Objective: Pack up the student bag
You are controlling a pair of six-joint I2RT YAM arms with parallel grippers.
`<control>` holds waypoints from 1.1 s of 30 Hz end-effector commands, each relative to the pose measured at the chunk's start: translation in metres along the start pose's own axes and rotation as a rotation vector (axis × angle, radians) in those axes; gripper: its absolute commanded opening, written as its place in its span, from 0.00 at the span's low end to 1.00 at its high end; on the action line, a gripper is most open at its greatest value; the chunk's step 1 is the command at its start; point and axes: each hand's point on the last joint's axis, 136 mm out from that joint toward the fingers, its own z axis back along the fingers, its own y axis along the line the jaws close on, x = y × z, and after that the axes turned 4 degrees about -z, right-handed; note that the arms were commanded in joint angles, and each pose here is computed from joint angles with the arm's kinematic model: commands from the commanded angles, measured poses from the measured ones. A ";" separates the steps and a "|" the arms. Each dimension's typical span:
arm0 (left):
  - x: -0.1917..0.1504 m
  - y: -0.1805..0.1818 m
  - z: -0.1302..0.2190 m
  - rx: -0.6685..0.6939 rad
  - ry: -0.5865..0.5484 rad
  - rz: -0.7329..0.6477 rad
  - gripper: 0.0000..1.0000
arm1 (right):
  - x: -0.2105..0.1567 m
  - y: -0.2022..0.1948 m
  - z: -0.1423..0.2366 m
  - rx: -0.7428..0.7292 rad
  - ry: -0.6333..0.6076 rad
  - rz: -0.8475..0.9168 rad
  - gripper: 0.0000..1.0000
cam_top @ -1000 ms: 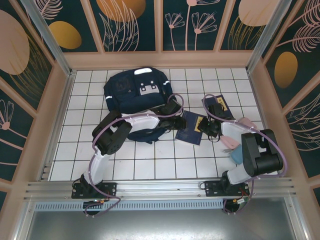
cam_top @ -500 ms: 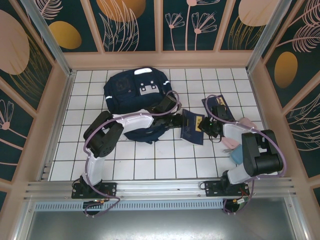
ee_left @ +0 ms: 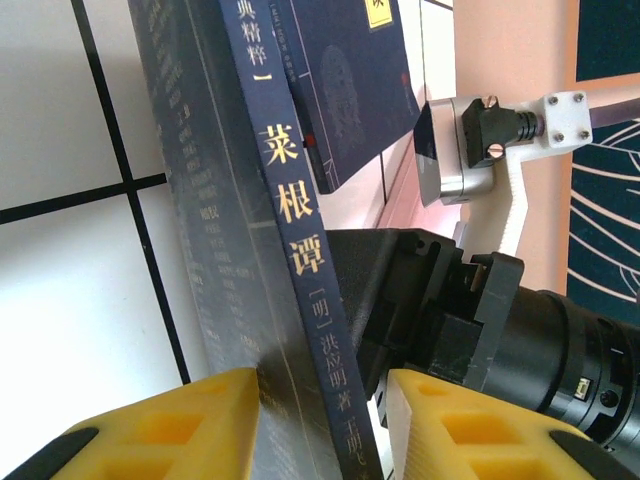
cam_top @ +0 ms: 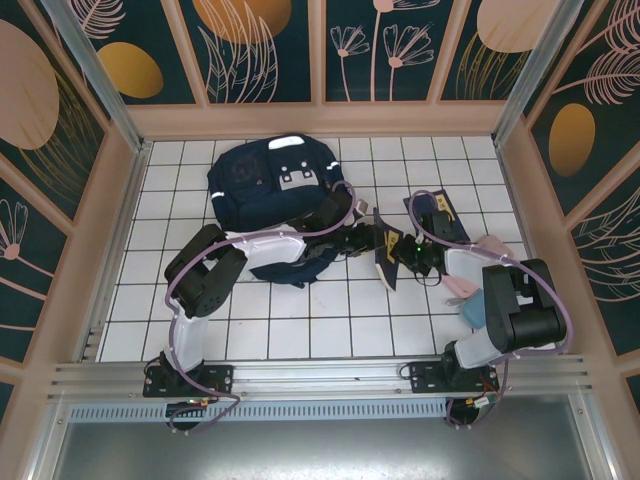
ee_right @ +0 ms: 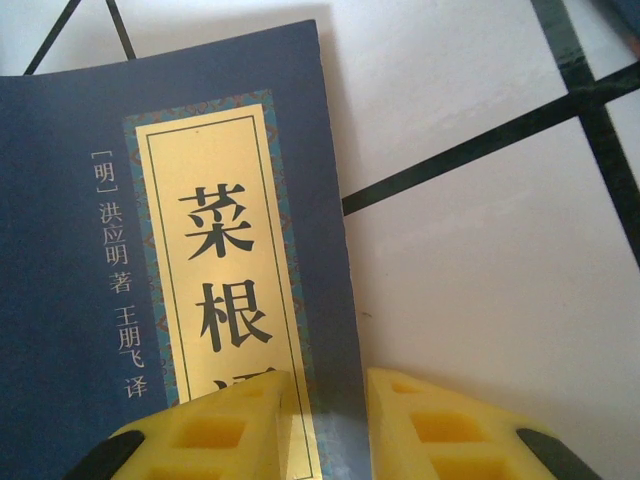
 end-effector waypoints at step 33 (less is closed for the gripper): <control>0.106 -0.022 0.141 0.133 -0.454 -0.137 0.07 | 0.014 0.111 0.096 0.512 -0.135 0.124 0.81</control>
